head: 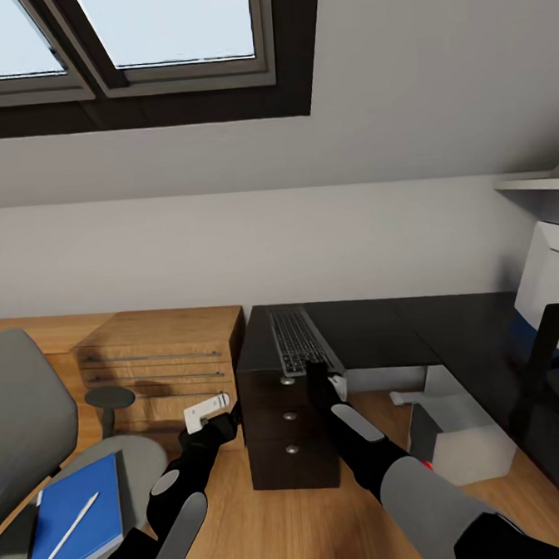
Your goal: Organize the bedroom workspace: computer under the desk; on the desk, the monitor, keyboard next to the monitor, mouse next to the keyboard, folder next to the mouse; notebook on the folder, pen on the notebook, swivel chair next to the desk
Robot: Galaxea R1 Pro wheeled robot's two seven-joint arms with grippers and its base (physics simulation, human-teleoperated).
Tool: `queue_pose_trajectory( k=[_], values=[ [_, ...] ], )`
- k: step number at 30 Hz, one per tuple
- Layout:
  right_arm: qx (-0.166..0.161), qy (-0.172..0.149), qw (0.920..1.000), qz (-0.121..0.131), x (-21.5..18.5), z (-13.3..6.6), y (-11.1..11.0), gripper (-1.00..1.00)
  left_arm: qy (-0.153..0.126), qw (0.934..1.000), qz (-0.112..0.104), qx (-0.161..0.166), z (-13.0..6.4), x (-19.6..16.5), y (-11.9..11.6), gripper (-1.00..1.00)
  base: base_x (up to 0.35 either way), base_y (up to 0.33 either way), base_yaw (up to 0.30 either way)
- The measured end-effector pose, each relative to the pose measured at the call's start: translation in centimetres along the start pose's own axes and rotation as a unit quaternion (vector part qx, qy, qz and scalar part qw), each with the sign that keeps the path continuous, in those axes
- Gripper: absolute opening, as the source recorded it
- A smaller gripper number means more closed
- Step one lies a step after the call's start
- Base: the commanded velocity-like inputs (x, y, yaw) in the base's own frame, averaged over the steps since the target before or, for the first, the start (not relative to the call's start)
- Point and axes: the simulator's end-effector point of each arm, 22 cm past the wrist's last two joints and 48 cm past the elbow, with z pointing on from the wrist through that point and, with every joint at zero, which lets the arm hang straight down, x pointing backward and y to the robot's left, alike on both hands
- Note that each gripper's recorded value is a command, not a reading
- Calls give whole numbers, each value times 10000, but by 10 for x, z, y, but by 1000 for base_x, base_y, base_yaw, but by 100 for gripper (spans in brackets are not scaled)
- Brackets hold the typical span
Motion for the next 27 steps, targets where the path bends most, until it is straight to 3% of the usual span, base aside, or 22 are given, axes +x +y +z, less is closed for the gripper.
queue_pose_trajectory(
  k=[10, 15, 23, 27],
  values=[
    [52, -200, 9997, -114, -29, 0, -25, -100, -7, 10000, -2, -4, 3, 16, 6, 100, 0, 0, 0],
    [41, -708, 9972, -225, -53, -2, -33, -100, -7, 10000, -3, -3, 5, 25, 9, 100, 0, 0, 0],
    [86, -1217, 9918, -384, -88, -6, -51, -100, -12, 10000, -3, -1, 7, 38, 14, 100, 0, 0, 0],
    [95, -1306, 9905, -426, -92, -7, -59, -100, -22, 10000, -7, 6, 8, 45, 16, 100, 0, 0, 0]
  ],
)
